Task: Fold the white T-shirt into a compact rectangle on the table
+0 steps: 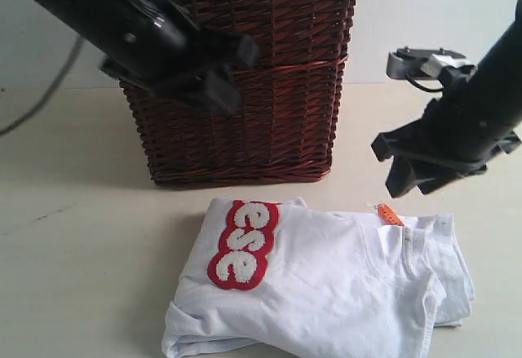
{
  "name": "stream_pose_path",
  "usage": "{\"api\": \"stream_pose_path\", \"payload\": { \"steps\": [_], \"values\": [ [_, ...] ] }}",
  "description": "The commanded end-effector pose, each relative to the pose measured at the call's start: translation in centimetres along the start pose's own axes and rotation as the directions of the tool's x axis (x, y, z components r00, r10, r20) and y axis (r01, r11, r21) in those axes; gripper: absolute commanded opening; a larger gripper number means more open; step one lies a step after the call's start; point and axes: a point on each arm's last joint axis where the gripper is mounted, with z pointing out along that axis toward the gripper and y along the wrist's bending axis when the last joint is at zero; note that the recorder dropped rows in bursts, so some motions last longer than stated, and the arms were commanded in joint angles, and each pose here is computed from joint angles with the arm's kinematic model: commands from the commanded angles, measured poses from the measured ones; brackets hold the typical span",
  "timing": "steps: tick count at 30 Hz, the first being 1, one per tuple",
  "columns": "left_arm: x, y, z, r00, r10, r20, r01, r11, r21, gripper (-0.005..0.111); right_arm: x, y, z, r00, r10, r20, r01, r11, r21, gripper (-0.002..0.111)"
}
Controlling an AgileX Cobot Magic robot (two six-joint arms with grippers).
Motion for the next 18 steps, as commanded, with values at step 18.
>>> {"api": "stream_pose_path", "payload": {
  "steps": [18],
  "values": [
    [6.0, 7.9, -19.4, 0.895, -0.127, 0.428, 0.283, 0.903, -0.324, 0.031, 2.3, -3.6, 7.3, 0.989, 0.14, -0.054, -0.139, 0.99, 0.026, 0.045]
  ]
}}
